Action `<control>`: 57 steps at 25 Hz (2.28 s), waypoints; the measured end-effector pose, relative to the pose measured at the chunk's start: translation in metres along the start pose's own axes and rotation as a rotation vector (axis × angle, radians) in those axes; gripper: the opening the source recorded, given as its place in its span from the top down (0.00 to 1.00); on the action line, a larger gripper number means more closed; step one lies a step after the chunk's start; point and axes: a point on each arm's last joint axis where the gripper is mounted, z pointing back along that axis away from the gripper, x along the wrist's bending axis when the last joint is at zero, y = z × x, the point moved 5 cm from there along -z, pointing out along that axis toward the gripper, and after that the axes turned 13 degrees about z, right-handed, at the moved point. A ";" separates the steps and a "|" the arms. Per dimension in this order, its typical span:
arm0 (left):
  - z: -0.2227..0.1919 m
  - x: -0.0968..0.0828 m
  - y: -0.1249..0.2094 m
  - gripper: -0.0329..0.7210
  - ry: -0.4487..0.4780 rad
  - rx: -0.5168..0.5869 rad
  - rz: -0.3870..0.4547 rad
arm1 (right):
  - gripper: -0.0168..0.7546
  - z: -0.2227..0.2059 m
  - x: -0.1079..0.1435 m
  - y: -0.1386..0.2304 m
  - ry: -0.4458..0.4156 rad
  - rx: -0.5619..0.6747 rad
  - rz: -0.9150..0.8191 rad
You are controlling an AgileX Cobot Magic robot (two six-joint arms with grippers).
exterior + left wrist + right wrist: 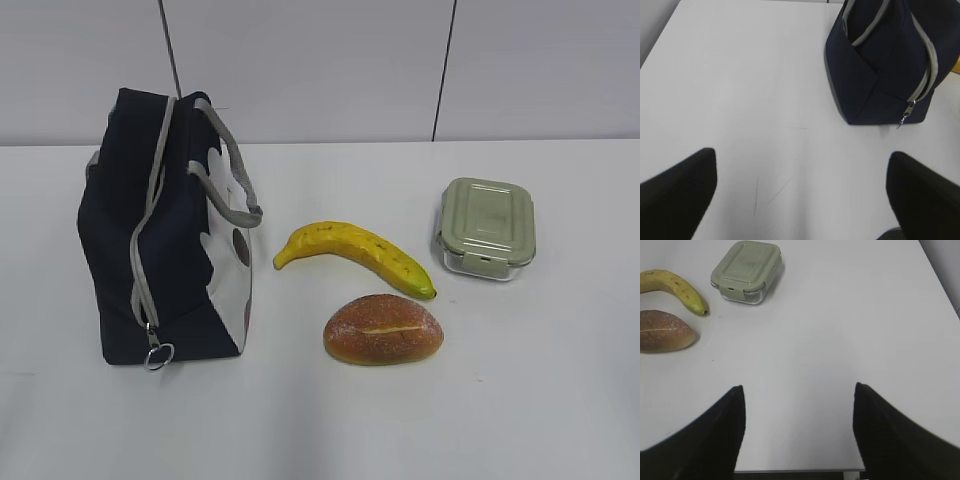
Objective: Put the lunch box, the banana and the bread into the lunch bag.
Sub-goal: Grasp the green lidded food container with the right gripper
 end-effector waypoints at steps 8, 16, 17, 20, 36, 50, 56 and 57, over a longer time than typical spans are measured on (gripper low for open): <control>0.000 0.000 0.000 0.07 0.000 0.000 0.000 | 0.33 0.000 0.000 0.000 0.000 0.000 0.000; 0.000 0.000 0.000 0.09 0.000 0.000 0.000 | 0.33 0.000 0.000 0.000 0.000 0.000 0.000; 0.000 0.000 0.000 0.09 0.000 -0.001 0.000 | 0.33 0.000 0.000 0.000 0.000 0.000 0.000; 0.002 -0.004 -0.005 0.11 0.020 -0.009 0.009 | 0.33 0.000 0.000 0.000 0.000 0.000 0.000; -0.083 -0.060 -0.127 0.17 0.152 0.238 0.172 | 0.33 0.000 0.000 0.000 0.000 0.000 0.000; -0.233 -0.110 -0.180 0.18 0.205 0.619 0.162 | 0.33 0.000 0.000 0.000 0.000 0.000 0.000; -0.284 -0.125 -0.174 0.25 0.209 0.723 0.137 | 0.33 0.000 0.000 0.000 0.000 0.000 0.000; -0.291 -0.127 -0.172 0.28 0.209 0.745 0.134 | 0.33 0.000 0.000 0.000 0.000 0.000 0.000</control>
